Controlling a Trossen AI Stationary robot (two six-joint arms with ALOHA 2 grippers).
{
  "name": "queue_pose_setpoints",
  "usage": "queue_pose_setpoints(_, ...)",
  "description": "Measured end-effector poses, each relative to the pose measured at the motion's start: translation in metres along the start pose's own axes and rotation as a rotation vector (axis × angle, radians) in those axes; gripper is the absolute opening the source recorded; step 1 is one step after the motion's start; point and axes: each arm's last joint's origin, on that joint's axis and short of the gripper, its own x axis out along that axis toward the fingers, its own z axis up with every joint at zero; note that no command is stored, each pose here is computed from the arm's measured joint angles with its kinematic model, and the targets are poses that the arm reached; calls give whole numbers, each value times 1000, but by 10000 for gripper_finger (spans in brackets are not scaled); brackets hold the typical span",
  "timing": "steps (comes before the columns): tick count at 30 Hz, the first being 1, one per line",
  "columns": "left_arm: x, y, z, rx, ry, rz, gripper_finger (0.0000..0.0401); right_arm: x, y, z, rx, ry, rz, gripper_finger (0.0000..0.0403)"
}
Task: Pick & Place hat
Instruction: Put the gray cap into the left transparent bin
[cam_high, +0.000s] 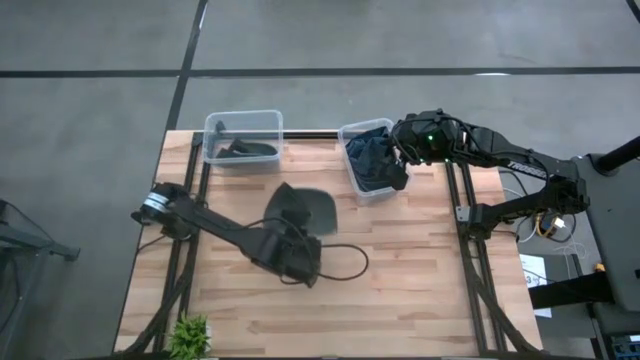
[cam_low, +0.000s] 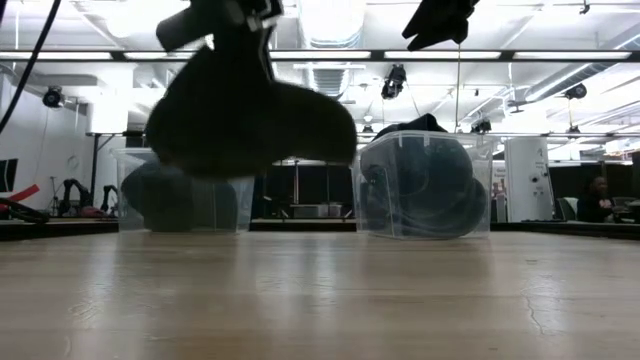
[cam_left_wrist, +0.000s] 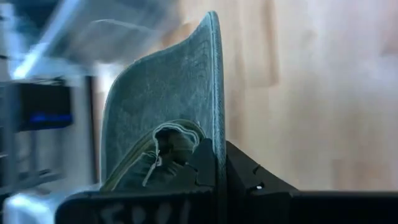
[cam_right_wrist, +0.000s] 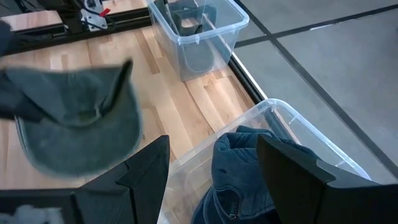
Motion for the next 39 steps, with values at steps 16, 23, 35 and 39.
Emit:
queue_pose_setpoints(16, -37, 89, -9, 133, 225, 340, 5, 0, 0, 0, -6, 0, 1, 233)
queue_pose_setpoints(23, -17, 135, -21, 119, 340, 407, 5, 1, 0, -1, -11, 4, 1, 233)
queue_pose_setpoints(35, 29, 215, -59, 75, 607, 325, 4, 3, 0, -3, -24, 13, 1, 233)
queue_pose_setpoints(39, 35, 226, -68, 75, 639, 240, 4, 3, 0, -3, -25, 14, 0, 233)
